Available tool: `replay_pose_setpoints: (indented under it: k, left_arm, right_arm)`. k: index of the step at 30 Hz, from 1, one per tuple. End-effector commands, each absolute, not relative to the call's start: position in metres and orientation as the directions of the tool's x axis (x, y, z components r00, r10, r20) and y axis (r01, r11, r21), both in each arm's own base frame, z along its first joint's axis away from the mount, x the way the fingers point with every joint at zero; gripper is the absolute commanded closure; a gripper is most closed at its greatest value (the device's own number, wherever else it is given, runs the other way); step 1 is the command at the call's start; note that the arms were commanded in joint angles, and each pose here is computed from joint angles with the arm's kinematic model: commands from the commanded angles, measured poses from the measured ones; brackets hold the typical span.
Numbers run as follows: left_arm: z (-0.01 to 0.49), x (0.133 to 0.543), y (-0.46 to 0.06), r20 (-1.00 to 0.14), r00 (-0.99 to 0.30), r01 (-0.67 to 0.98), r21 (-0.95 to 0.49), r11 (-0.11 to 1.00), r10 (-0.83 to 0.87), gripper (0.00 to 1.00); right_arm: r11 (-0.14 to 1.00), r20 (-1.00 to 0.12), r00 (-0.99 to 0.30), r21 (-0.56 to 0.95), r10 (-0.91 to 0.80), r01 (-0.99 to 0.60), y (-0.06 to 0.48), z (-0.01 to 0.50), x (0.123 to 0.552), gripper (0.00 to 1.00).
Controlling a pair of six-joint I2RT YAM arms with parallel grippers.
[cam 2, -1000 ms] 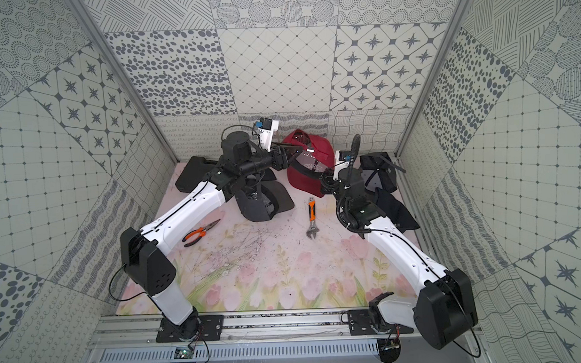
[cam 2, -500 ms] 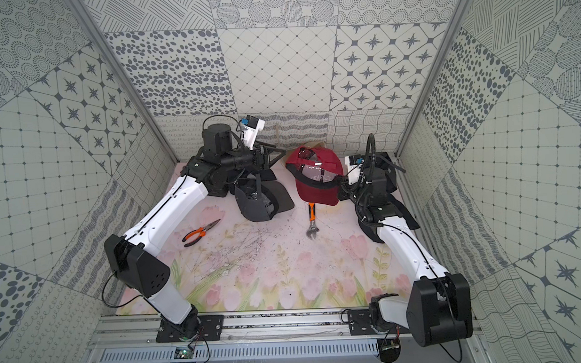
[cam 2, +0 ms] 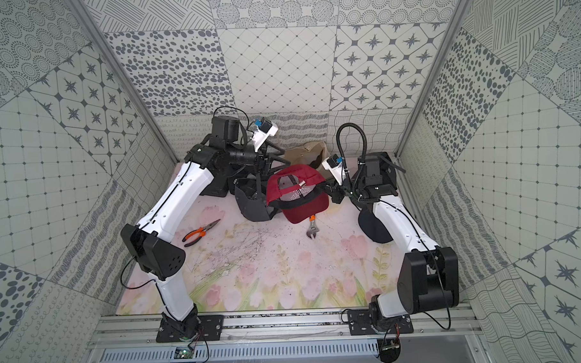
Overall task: Open the adjustable buckle of the baseball cap
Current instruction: Pick up the baseball cap at the corner of the board.
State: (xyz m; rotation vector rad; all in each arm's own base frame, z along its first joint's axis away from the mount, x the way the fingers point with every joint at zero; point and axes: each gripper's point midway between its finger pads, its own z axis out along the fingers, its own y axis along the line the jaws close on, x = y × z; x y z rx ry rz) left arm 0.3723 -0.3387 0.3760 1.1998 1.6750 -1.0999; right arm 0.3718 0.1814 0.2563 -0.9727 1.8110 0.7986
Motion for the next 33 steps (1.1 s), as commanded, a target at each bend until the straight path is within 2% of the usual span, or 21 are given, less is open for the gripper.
replay_pose_setpoints:
  k: [1,4,8,15,21,29,33]
  left_arm:
    - [0.355,0.338,-0.345,-0.903,-0.258,0.961,-0.275,-0.001,0.342,0.25]
    - [0.335,0.331,-0.354,-0.881,-0.220,0.968,-0.250,-0.018,0.418,0.24]
    - [0.315,0.335,-0.362,-0.844,-0.247,0.960,-0.279,0.005,0.476,0.24]
    - [0.302,0.348,-0.373,-0.842,-0.260,0.957,-0.290,0.011,0.472,0.21]
    - [0.303,0.352,-0.376,-0.842,-0.261,0.956,-0.294,0.004,0.473,0.22]
    - [0.301,0.347,-0.375,-0.840,-0.250,0.958,-0.288,-0.006,0.481,0.29]
    - [0.302,0.343,-0.377,-0.839,-0.252,0.955,-0.295,-0.014,0.483,0.44]
  right_arm:
    - [0.408,-0.920,-0.170,0.012,-0.353,-0.913,0.185,0.261,0.374,1.00]
    - [0.417,-0.893,-0.131,-0.068,-0.430,-0.906,0.183,0.253,0.388,1.00]
    - [0.434,-0.867,-0.106,-0.135,-0.487,-0.891,0.180,0.253,0.401,1.00]
    - [0.362,-0.834,0.048,-0.290,-0.550,-0.886,0.179,0.267,0.396,1.00]
    - [0.275,-0.829,0.132,-0.324,-0.544,-0.905,0.184,0.280,0.379,1.00]
    - [0.256,-0.832,0.166,-0.343,-0.529,-0.904,0.190,0.287,0.370,1.00]
    - [0.253,-0.832,0.191,-0.365,-0.521,-0.896,0.195,0.296,0.367,1.00]
